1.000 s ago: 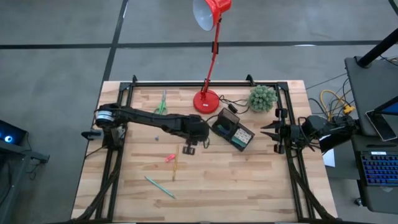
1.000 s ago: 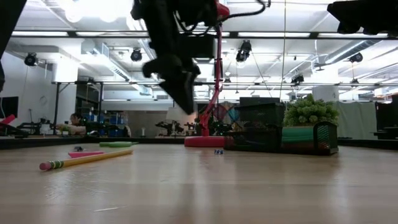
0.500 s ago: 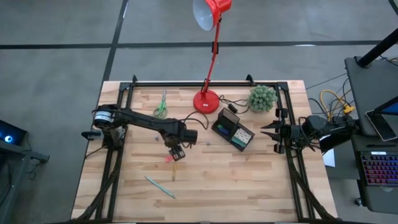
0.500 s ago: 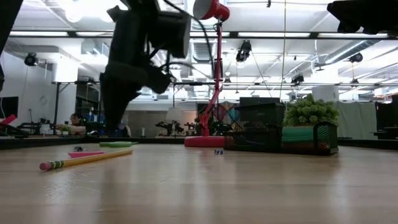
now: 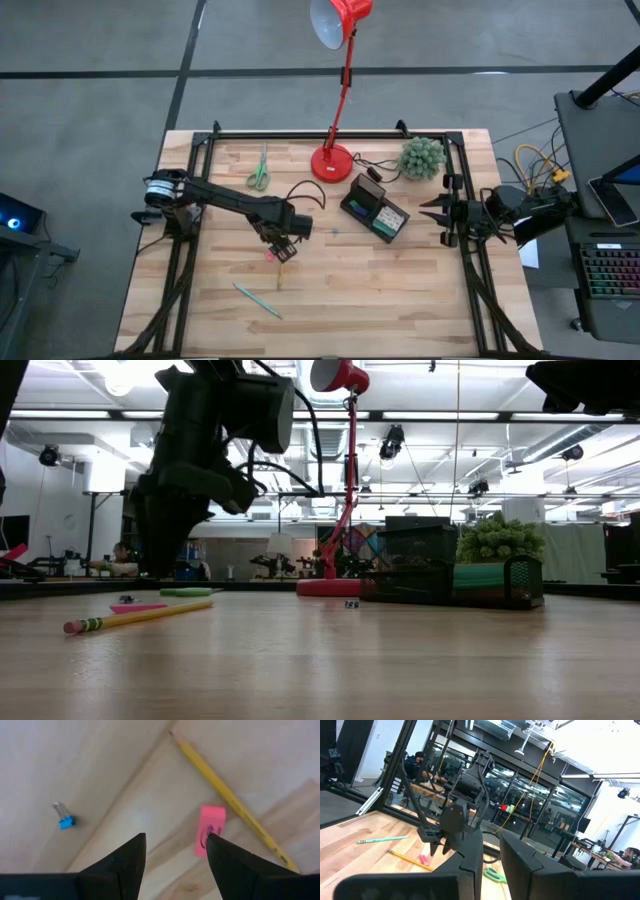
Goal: Pick and place office supplies into organizer
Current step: Put the pink eraser into the desk organizer
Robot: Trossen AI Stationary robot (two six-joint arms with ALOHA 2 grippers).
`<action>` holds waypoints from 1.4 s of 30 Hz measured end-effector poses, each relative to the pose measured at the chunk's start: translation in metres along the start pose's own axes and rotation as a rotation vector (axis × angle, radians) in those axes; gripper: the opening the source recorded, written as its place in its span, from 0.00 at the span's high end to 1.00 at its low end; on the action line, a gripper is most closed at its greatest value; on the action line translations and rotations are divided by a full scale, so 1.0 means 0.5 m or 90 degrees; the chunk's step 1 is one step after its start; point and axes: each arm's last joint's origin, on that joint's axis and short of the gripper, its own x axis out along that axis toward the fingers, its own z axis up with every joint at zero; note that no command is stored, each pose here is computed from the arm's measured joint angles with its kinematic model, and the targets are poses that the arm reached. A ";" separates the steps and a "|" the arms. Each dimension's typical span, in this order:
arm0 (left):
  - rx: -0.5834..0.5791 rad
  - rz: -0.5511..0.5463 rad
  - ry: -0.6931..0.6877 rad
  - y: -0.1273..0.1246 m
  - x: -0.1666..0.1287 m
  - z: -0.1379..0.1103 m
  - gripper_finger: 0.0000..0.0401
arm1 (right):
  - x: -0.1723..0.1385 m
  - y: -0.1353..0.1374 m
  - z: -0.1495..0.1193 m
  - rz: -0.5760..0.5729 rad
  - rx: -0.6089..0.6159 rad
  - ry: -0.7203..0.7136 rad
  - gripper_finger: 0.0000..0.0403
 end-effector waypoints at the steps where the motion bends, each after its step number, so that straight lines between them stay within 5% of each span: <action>1: 0.006 0.002 -0.003 -0.004 0.000 -0.004 0.52 | 0.000 0.000 0.000 0.000 0.000 0.000 0.86; 13: 0.044 0.008 -0.077 -0.057 0.009 -0.044 0.52 | 0.000 0.000 0.000 0.000 0.005 0.000 0.86; 25: 0.015 0.034 -0.047 -0.034 0.060 -0.061 0.52 | 0.000 0.000 0.000 0.000 0.006 0.000 0.86; 42: 0.019 0.018 -0.049 -0.029 0.043 -0.067 0.52 | 0.000 0.000 0.000 0.000 0.006 0.001 0.86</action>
